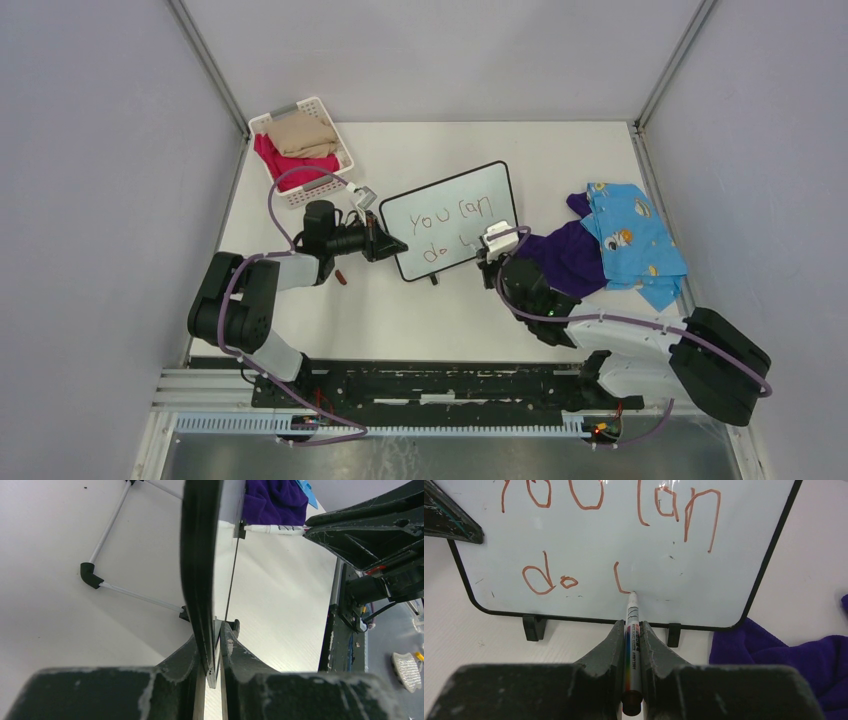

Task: Write a sentence on the whiteboard

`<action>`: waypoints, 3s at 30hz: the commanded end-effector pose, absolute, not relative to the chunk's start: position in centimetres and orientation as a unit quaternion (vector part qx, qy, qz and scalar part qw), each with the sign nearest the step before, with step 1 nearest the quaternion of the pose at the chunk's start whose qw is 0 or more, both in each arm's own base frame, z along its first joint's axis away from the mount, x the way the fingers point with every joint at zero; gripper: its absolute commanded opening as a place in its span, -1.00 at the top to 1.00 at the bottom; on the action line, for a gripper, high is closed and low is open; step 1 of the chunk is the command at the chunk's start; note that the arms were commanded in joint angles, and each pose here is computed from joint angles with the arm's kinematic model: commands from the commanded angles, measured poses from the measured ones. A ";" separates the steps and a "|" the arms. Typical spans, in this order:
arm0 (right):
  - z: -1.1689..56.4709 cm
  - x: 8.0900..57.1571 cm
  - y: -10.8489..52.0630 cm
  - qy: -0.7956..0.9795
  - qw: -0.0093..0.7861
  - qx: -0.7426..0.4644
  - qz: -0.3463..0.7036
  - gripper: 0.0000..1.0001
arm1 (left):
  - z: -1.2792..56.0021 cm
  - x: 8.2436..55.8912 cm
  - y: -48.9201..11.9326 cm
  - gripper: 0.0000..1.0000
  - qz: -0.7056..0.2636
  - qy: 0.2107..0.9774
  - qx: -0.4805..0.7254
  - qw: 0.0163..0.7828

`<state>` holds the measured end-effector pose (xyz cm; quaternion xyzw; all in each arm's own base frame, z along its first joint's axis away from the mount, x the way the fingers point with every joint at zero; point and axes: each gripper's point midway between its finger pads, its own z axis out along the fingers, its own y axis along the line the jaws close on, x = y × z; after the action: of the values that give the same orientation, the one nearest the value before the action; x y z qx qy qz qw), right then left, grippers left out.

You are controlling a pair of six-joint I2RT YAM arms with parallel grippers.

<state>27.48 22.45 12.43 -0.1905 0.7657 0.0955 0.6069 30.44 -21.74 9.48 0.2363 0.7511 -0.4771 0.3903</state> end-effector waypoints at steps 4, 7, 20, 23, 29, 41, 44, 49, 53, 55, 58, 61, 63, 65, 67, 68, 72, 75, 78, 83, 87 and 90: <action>15.7 27.4 23.1 0.734 0.641 -0.177 0.137 1.00 | 6.7 30.3 -21.2 0.96 -0.438 0.778 0.244 0.379; 16.2 27.0 24.6 0.724 0.640 -0.198 0.168 1.00 | 6.7 30.3 -21.2 0.96 -0.438 0.778 0.244 0.378; 16.0 28.1 24.7 0.730 0.641 -0.186 0.147 1.00 | 6.6 30.3 -21.2 0.97 -0.437 0.779 0.244 0.377; 15.7 28.3 24.4 0.732 0.641 -0.184 0.138 1.00 | 6.6 30.3 -21.2 0.97 -0.437 0.779 0.244 0.377; 14.9 28.5 23.8 0.740 0.637 -0.178 0.126 1.00 | 6.6 30.2 -21.3 0.96 -0.437 0.779 0.246 0.377; 15.4 29.0 21.7 0.742 0.646 -0.148 0.100 1.00 | 6.6 30.2 -21.3 0.96 -0.434 0.780 0.247 0.377; 16.1 28.8 22.0 0.734 0.653 -0.149 0.115 1.00 | 6.6 30.2 -21.3 0.97 -0.435 0.780 0.247 0.376; 17.6 28.9 22.4 0.721 0.665 -0.150 0.127 1.00 | 6.6 30.2 -21.3 0.97 -0.434 0.780 0.247 0.377; 18.3 29.2 23.0 0.716 0.668 -0.152 0.131 1.00 | 6.5 30.2 -21.3 0.96 -0.434 0.781 0.248 0.375; 18.5 29.4 23.3 0.716 0.669 -0.153 0.132 1.00 | 6.5 30.2 -21.3 0.96 -0.434 0.781 0.247 0.376; 18.4 29.7 23.5 0.717 0.667 -0.155 0.130 1.00 | 6.5 30.2 -21.3 0.96 -0.434 0.781 0.248 0.376; 18.1 29.9 23.5 0.720 0.665 -0.154 0.130 1.00 | 6.6 30.2 -21.3 0.96 -0.434 0.780 0.248 0.376; 17.9 30.0 23.5 0.722 0.662 -0.155 0.128 1.00 | 6.6 30.2 -21.4 0.96 -0.434 0.780 0.249 0.376; 17.5 30.2 23.4 0.725 0.660 -0.155 0.124 1.00 | 6.6 30.2 -21.4 0.96 -0.434 0.780 0.249 0.376; 17.0 30.2 23.2 0.729 0.655 -0.155 0.120 1.00 | 6.6 30.2 -21.4 0.96 -0.434 0.780 0.249 0.376; 16.8 30.2 23.1 0.731 0.653 -0.155 0.118 1.00 | 6.5 30.2 -21.4 0.97 -0.434 0.780 0.248 0.376; 16.0 30.0 22.8 0.738 0.647 -0.155 0.115 1.00 | 6.6 30.2 -21.3 0.97 -0.433 0.780 0.248 0.377; 15.3 29.7 22.5 0.742 0.642 -0.157 0.113 1.00 | 6.5 30.2 -21.3 0.97 -0.433 0.781 0.248 0.375; 14.7 29.5 22.0 0.748 0.637 -0.156 0.105 1.00 | 6.5 30.3 -21.3 0.96 -0.432 0.782 0.247 0.376; 13.9 29.1 21.6 0.753 0.631 -0.156 0.104 1.00 | 6.5 30.2 -21.3 0.96 -0.432 0.782 0.248 0.375; 13.4 28.8 21.2 0.756 0.628 -0.155 0.103 1.00 | 6.5 30.2 -21.3 0.96 -0.432 0.782 0.248 0.375; 13.0 28.6 21.2 0.758 0.624 -0.157 0.106 1.00 | 6.5 30.2 -21.4 0.96 -0.432 0.782 0.248 0.376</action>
<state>28.63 21.62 13.04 -0.1694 0.7580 0.1020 0.6216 30.37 -21.99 9.42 0.2364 0.7542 -0.4766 0.3849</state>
